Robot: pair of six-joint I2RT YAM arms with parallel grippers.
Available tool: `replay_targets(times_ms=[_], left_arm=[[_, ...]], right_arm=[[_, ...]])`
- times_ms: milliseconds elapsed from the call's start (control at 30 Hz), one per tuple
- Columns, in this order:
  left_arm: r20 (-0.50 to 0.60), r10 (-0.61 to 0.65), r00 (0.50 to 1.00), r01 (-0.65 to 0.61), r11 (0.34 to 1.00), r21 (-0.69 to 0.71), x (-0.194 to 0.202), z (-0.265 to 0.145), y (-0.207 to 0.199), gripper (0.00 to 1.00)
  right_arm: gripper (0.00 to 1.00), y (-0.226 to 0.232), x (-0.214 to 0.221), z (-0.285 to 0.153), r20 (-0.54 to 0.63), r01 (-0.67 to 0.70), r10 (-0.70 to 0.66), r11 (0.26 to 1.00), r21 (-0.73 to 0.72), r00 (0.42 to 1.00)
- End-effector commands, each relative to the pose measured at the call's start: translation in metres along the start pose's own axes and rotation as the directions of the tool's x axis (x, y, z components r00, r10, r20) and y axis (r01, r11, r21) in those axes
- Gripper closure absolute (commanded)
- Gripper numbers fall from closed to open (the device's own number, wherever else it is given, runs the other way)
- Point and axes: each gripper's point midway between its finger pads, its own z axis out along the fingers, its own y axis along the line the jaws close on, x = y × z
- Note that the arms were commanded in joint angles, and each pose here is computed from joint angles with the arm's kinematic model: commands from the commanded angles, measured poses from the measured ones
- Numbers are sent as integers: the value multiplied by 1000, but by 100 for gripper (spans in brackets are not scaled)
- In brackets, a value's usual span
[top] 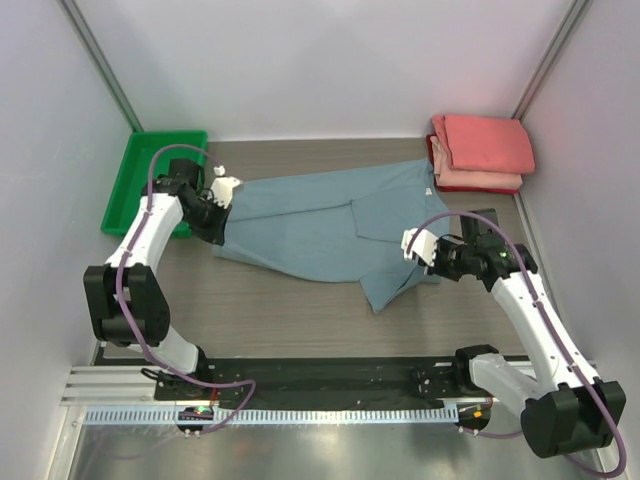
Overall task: Fold and stack the t-shirts
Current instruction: Fold the tshirt
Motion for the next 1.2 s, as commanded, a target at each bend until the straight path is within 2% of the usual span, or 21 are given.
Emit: replay_targets(times_ms=[0, 200, 333, 400, 700, 1167], left_arm=[[11, -15, 1000, 15, 999, 50, 6, -3, -15, 100], [33, -25, 999, 24, 999, 37, 8, -2, -16, 100], [54, -26, 998, 25, 1000, 17, 3, -3, -12, 100], [70, -68, 995, 69, 998, -11, 4, -9, 2, 100], [114, -85, 990, 92, 994, -52, -26, -14, 28, 100], [89, -95, 991, 104, 989, -107, -56, 9, 73, 100]], right_arm=[[99, -39, -26, -25, 60, -128, 120, 980, 155, 991], [99, -81, -50, -33, 130, -225, 199, 947, 229, 971], [99, -105, -56, -33, 156, -232, 194, 930, 285, 968], [99, -117, -58, -33, 166, -236, 191, 920, 313, 967], [99, -167, -73, -36, 224, -255, 174, 875, 412, 959], [99, -264, -76, 4, 279, -304, 182, 814, 495, 943]])
